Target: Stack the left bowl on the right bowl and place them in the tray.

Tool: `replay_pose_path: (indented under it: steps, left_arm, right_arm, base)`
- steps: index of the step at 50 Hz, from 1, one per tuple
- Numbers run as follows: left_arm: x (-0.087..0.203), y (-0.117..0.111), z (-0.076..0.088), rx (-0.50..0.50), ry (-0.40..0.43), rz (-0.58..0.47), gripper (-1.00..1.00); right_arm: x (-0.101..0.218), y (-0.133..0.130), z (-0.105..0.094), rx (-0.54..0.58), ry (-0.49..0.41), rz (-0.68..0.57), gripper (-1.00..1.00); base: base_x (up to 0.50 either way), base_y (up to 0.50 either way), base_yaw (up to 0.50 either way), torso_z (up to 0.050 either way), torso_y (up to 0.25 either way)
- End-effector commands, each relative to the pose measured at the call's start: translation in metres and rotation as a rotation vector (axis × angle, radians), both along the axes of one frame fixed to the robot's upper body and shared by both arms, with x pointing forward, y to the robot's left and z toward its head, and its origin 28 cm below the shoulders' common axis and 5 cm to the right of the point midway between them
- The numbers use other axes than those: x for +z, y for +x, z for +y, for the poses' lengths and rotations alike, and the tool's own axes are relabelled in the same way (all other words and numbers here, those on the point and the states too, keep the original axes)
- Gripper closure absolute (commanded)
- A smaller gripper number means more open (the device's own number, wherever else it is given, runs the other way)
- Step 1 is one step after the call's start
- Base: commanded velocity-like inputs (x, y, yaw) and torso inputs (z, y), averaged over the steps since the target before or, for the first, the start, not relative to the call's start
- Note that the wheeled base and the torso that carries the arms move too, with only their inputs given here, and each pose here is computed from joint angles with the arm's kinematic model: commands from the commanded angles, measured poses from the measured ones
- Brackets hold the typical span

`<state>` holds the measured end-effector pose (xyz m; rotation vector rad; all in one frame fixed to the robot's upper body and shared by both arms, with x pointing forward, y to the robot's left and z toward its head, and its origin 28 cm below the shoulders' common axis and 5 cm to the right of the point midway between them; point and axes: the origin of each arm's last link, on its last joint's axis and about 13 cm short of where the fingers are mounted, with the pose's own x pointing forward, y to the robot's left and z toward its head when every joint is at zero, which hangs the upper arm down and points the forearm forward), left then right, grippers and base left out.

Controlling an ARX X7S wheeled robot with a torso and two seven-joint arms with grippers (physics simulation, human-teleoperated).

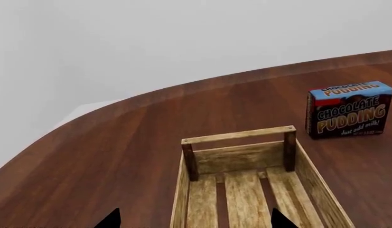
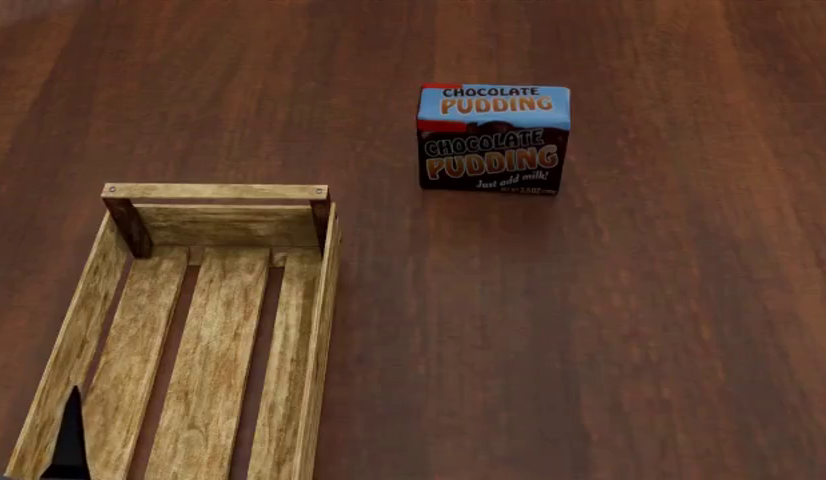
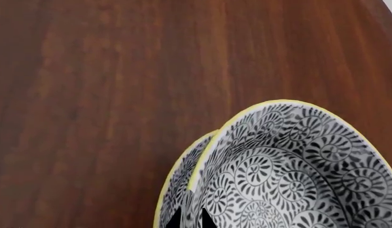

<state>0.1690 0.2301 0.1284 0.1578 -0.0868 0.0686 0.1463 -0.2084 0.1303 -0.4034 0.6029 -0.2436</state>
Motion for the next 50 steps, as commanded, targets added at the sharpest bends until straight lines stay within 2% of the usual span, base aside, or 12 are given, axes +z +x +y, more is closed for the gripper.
replay_pose_path:
  steps: [1,7,8,24,37,50]
  left_arm:
    - [0.0,-0.001,0.001,0.004,0.001,-0.001,-1.0]
    - [0.0,-0.001,0.0,0.002,0.001,0.0,-1.0]
    - [0.0,-0.001,0.0,0.002,0.001,0.0,-1.0]
    - [0.0,0.0,0.0,-0.001,0.001,0.002,-1.0]
    - [0.0,0.002,-0.001,-0.005,-0.002,-0.001,-1.0]
    - [-0.006,0.001,0.0,0.0,-0.008,0.007,-1.0]
  right_arm:
    - [-0.004,0.002,-0.004,-0.014,-0.014,0.0,1.0]
    - [-0.004,0.001,-0.004,-0.026,-0.014,0.001,1.0]
    - [-0.004,0.001,-0.005,-0.028,-0.014,0.001,-1.0]
    - [0.0,0.0,-0.002,-0.024,-0.02,0.007,-1.0]
    - [0.024,-0.004,0.015,0.033,-0.048,-0.017,-1.0]
    - [0.01,0.004,0.012,0.027,-0.031,0.022,-1.0]
  base:
    - [0.0,0.0,0.0,0.0,0.0]
    - [0.0,0.0,0.0,0.0,0.0]
    - [0.0,0.0,0.0,0.0,0.0]
    - [0.0,0.0,0.0,0.0,0.0]
    - [0.0,0.0,0.0,0.0,0.0]
    - [0.0,0.0,0.0,0.0,0.0]
